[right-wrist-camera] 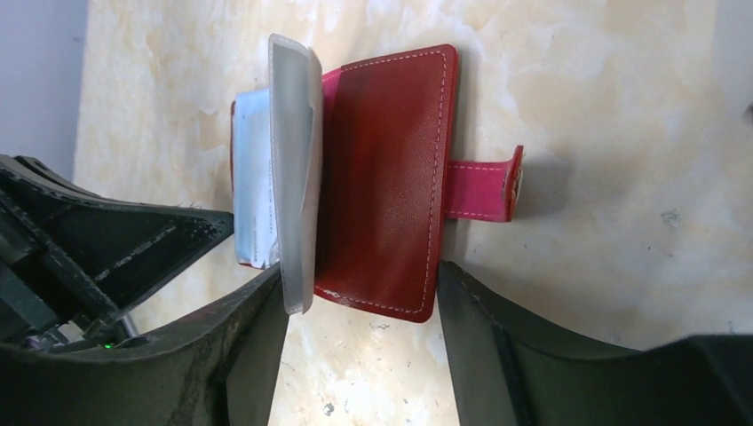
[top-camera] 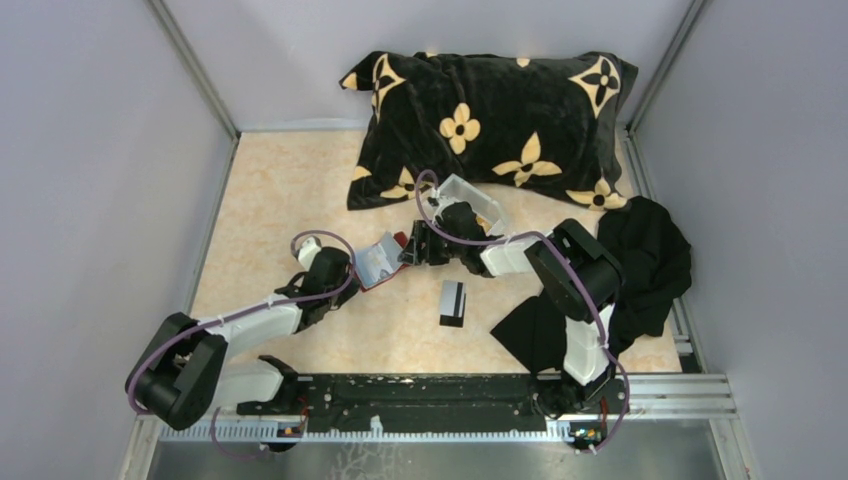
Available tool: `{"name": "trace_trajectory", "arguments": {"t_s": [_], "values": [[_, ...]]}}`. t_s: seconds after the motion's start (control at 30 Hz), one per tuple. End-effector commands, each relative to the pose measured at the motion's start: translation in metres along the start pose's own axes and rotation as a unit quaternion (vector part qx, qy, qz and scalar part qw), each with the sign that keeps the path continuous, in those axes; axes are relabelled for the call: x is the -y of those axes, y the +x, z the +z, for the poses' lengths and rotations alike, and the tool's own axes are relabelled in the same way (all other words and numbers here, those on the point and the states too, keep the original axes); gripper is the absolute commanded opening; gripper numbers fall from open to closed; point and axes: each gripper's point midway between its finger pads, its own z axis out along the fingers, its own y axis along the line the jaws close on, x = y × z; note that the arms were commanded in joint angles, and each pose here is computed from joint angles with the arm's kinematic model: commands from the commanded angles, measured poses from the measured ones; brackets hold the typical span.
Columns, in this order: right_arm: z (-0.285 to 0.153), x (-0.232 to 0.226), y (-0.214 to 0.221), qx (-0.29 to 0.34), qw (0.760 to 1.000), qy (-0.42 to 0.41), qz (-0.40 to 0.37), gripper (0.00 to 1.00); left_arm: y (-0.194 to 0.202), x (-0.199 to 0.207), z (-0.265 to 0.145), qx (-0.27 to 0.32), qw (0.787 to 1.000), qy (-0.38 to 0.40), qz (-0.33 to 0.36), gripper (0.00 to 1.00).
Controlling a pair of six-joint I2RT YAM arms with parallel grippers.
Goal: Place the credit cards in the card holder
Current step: Insert the credit card into the card holder.
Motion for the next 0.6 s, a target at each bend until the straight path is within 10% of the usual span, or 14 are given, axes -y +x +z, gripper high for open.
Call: {"name": "trace_trajectory", "arguments": {"t_s": [0.0, 0.57], "values": [[-0.005, -0.015, 0.008, 0.003, 0.998, -0.048, 0.042, 0.59, 0.028, -0.05, -0.001, -0.047, 0.995, -0.079, 0.047, 0.06], [-0.03, -0.039, -0.002, 0.053, 0.992, -0.106, 0.054, 0.67, 0.028, -0.052, -0.003, -0.047, 0.994, -0.081, 0.05, 0.06]]}}
